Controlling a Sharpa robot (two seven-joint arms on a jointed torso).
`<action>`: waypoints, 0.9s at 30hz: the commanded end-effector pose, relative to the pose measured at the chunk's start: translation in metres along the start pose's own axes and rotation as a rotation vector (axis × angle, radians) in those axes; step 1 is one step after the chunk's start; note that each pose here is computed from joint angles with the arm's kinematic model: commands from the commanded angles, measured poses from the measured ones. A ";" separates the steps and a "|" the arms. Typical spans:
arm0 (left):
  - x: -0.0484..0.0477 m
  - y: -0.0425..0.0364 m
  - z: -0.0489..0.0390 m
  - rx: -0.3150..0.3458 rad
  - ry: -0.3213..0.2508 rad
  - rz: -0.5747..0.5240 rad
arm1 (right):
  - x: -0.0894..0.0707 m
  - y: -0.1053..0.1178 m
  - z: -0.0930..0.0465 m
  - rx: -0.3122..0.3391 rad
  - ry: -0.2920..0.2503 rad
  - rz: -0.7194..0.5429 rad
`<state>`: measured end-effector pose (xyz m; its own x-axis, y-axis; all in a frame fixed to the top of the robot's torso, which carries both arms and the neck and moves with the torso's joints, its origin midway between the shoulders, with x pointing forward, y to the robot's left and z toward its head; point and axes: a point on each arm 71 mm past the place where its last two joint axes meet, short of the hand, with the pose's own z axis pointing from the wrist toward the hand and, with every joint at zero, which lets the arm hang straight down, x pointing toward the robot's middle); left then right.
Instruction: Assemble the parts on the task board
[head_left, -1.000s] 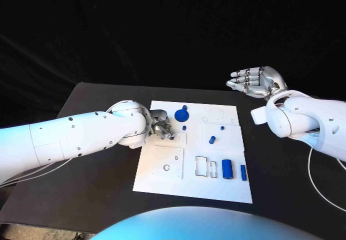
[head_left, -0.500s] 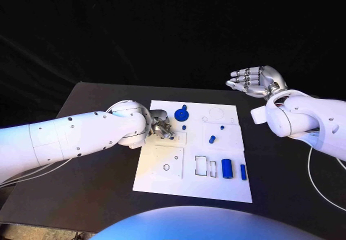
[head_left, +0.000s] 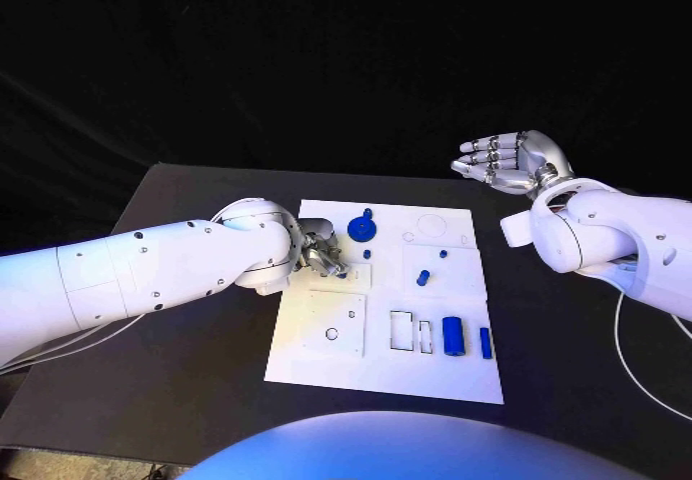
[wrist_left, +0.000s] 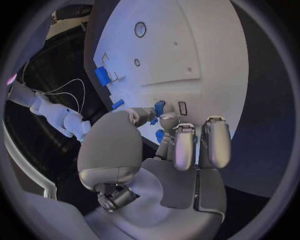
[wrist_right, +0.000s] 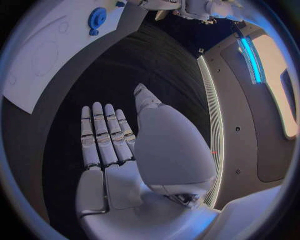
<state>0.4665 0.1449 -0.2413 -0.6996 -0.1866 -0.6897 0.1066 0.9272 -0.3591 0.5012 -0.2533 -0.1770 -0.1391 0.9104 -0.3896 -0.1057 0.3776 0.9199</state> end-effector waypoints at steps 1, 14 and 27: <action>0.0045 -0.0007 0.0013 -0.005 0.070 0.032 | 0.001 0.001 0.000 -0.013 0.016 0.001; 0.0025 -0.0031 0.0056 -0.014 0.085 0.051 | 0.002 0.001 0.000 -0.011 0.015 0.002; 0.0018 -0.0074 0.0078 -0.008 0.079 0.036 | 0.002 0.001 0.001 -0.009 0.013 0.001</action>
<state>0.4740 0.1393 -0.2408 -0.7258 -0.1414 -0.6732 0.1207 0.9372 -0.3271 0.5016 -0.2522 -0.1771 -0.1405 0.9104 -0.3892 -0.1054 0.3772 0.9201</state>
